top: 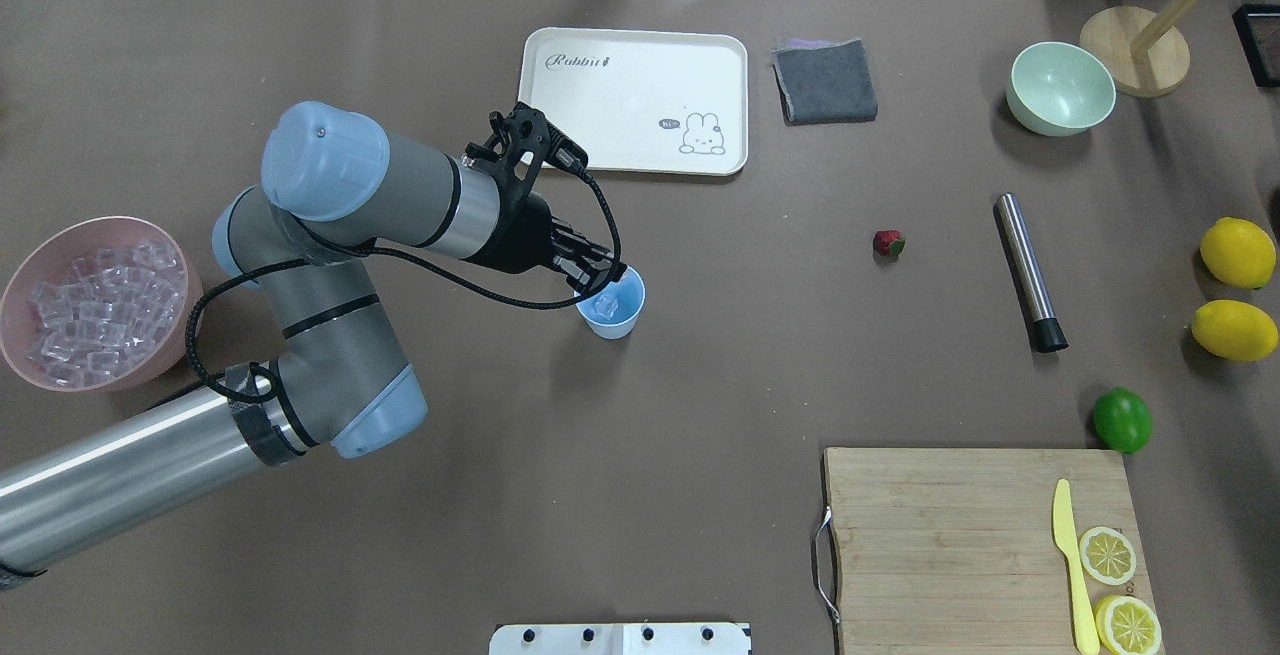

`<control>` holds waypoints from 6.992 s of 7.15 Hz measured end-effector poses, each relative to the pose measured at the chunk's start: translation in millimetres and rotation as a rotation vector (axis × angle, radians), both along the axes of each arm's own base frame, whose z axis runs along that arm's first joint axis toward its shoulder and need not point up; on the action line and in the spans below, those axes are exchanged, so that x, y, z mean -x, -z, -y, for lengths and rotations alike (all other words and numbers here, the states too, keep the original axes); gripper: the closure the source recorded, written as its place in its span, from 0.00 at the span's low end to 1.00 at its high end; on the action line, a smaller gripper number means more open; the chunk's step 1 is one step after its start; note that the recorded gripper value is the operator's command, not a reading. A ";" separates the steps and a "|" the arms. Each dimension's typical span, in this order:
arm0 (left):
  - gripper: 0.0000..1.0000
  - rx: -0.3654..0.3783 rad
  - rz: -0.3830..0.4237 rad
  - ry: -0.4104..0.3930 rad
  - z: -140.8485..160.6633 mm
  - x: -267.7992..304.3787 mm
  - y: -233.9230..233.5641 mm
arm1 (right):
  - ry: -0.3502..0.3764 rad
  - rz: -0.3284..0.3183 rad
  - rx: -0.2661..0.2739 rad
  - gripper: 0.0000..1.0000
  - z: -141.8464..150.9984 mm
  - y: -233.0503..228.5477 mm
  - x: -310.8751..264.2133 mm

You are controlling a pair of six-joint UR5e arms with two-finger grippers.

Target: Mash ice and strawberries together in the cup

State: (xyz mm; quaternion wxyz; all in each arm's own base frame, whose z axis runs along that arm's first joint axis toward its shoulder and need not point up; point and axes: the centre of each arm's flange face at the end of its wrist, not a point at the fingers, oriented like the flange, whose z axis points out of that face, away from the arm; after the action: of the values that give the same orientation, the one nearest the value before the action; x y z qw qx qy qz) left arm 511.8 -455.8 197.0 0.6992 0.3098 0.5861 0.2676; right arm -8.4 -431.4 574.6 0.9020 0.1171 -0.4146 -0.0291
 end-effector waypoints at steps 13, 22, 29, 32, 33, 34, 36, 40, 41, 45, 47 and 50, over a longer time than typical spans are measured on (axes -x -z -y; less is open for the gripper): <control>0.03 -0.039 -0.006 0.009 30.1 95.9 -75.1 | 0.010 0.005 -0.002 0.00 -0.3 1.5 2.7; 0.03 -0.069 0.100 -0.017 36.8 258.8 -198.6 | 0.019 0.004 -0.004 0.00 -2.5 -0.1 4.5; 0.04 -0.178 0.169 -0.074 12.2 314.7 -273.4 | 0.022 0.003 0.001 0.00 -3.3 -2.5 5.7; 0.04 -0.190 0.194 -0.069 14.2 330.4 -295.2 | 0.032 0.003 0.002 0.00 -2.6 -1.7 11.2; 0.04 -0.197 0.206 -0.071 16.1 333.0 -304.0 | 0.034 0.003 0.003 0.00 -2.6 -1.6 12.8; 0.04 -0.198 0.213 -0.073 17.5 333.4 -310.2 | 0.036 0.004 0.003 0.00 -2.4 -1.4 13.8; 0.05 -0.182 0.229 -0.081 16.5 329.0 -324.1 | 0.036 0.003 0.001 0.00 -1.7 -0.1 14.6; 0.07 -0.143 0.257 -0.103 0.3 329.4 -353.0 | 0.035 0.002 -0.004 0.00 -0.7 2.6 15.1; 0.07 -0.145 0.265 -0.113 -5.2 329.7 -360.7 | 0.035 0.002 -0.005 0.00 -0.7 2.9 15.1; 0.17 -0.147 0.286 -0.129 -15.4 326.9 -374.7 | 0.037 0.012 -0.037 0.00 -1.2 2.9 16.2; 0.46 -0.145 0.288 -0.133 -18.7 326.9 -377.1 | 0.038 0.015 -0.052 0.00 -1.4 1.6 17.2; 0.46 -0.156 0.293 -0.144 -24.9 329.1 -383.1 | 0.046 0.013 -0.057 0.00 -0.1 2.1 21.2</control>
State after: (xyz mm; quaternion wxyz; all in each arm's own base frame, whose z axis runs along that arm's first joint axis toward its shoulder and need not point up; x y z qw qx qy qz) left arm 182.6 -430.9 580.1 0.7302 0.2779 0.4760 0.4037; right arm -29.6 -431.2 572.5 0.8947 0.1334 -0.4220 -0.0607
